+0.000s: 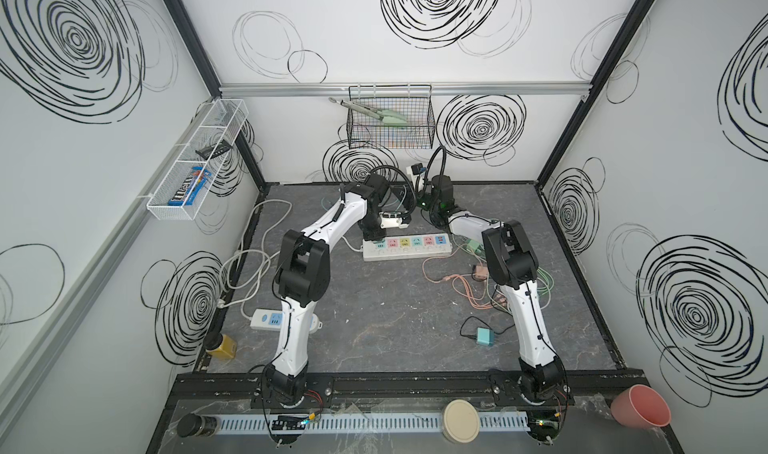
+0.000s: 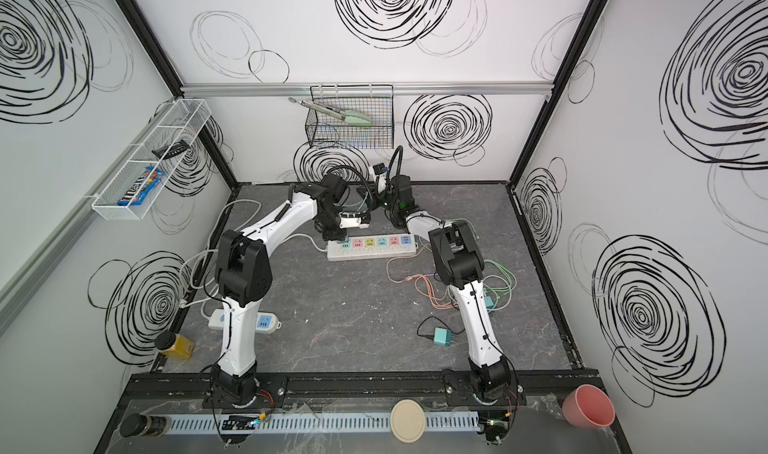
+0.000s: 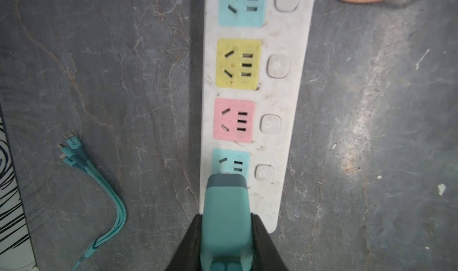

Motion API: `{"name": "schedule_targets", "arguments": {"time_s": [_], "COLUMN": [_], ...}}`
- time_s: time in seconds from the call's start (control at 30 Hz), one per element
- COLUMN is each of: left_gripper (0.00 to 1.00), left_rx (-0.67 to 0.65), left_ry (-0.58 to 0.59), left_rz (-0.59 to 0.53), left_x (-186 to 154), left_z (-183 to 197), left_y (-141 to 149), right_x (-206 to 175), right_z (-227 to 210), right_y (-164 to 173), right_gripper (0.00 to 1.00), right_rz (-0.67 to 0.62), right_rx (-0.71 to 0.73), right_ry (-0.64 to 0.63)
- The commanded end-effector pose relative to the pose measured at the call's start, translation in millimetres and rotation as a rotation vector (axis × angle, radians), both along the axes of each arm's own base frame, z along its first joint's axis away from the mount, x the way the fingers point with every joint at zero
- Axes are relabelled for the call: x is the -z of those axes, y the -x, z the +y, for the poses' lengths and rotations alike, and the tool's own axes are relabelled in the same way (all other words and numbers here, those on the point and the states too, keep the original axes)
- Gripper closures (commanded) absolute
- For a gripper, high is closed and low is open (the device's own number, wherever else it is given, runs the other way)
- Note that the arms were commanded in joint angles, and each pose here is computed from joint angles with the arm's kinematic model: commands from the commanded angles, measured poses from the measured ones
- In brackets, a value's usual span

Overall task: Insert plugs into power strip
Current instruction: Insert the plug into the socket.

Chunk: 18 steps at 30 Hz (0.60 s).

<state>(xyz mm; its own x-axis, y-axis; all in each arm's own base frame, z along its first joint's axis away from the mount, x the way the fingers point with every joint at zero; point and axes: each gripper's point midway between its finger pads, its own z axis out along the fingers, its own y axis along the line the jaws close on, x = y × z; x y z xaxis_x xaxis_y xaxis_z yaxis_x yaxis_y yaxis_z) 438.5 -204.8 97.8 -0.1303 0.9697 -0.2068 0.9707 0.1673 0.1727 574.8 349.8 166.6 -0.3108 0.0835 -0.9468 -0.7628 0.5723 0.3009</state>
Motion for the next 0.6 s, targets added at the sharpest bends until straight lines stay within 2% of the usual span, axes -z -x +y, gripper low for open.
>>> {"name": "schedule_targets", "arguments": {"time_s": [0.0, 0.57], "left_gripper": [1.00, 1.00], "left_rx": [0.005, 0.036], "left_ry": [-0.049, -0.070], "left_rz": [0.030, 0.083], "left_x": [3.8, 19.2], "left_z": [2.0, -7.9], "left_y": [6.1, 7.9], "right_x": [5.1, 9.8], "right_z": [-1.2, -5.2], "right_y": [3.9, 2.8], "right_gripper": [0.80, 0.79], "right_rz": [0.005, 0.001], "right_rx": [-0.022, -0.018], "right_ry": [0.014, 0.041]}}
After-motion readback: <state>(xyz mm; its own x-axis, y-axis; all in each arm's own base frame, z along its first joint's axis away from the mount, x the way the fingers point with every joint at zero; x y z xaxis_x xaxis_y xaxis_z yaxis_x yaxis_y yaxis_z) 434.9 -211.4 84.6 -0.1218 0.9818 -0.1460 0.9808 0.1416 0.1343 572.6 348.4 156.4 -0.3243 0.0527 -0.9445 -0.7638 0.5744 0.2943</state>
